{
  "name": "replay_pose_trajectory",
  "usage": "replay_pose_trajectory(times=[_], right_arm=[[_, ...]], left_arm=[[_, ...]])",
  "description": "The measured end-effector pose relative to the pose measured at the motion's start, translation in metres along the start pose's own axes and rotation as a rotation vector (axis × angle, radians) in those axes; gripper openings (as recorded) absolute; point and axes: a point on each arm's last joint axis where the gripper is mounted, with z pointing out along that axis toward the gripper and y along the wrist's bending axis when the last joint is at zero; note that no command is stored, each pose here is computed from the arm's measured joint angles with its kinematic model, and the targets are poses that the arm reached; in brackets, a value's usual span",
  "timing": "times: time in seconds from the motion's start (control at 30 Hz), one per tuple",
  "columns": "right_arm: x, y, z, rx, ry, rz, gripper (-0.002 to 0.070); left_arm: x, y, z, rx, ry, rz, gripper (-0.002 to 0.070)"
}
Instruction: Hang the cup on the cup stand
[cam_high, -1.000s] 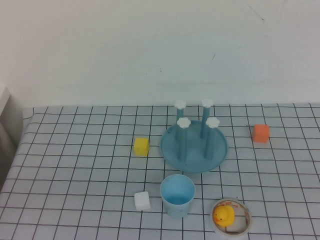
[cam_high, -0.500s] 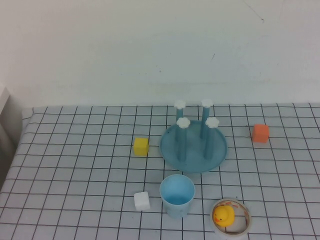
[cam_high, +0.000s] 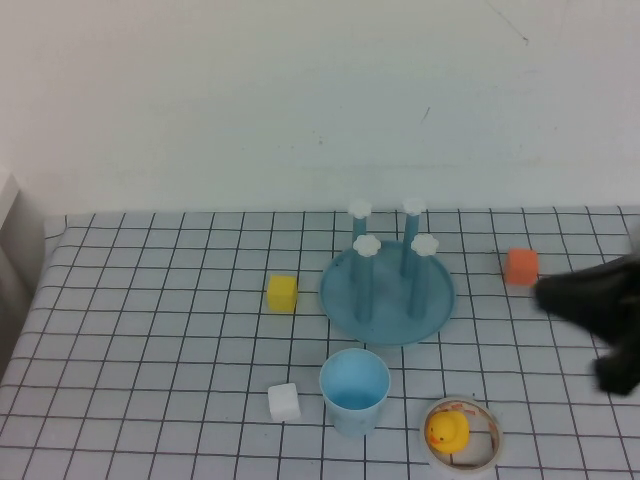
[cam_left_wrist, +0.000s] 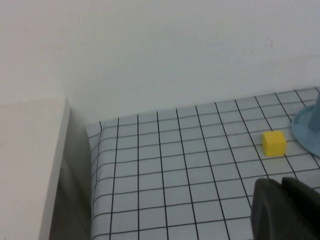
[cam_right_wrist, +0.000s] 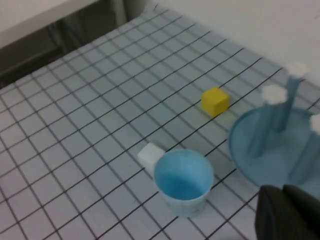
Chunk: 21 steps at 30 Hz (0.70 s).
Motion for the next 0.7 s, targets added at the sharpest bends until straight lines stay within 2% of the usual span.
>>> replay_pose_trajectory(times=[0.13, 0.3, 0.47, 0.57, 0.7], right_arm=[[0.01, 0.02, 0.051, -0.046, 0.101, -0.069, 0.0001], [0.017, 0.044, 0.105, -0.034, 0.176, -0.238, 0.0001], [0.02, 0.047, 0.151, -0.055, 0.232, -0.309, 0.002], [0.024, 0.044, 0.176, -0.061, 0.258, -0.266, 0.0103], [0.029, 0.04, 0.201, -0.056, 0.285, -0.187, 0.034]], left_arm=[[0.002, 0.0, 0.0, 0.0, 0.026, 0.002, -0.0001], [-0.001, 0.002, 0.0, -0.02, -0.006, 0.031, -0.0001], [-0.004, 0.002, 0.0, -0.025, -0.039, 0.038, -0.0001], [-0.003, 0.002, 0.0, -0.026, -0.027, 0.04, -0.0001], [0.009, 0.002, 0.006, -0.026, 0.008, 0.043, -0.0001]])
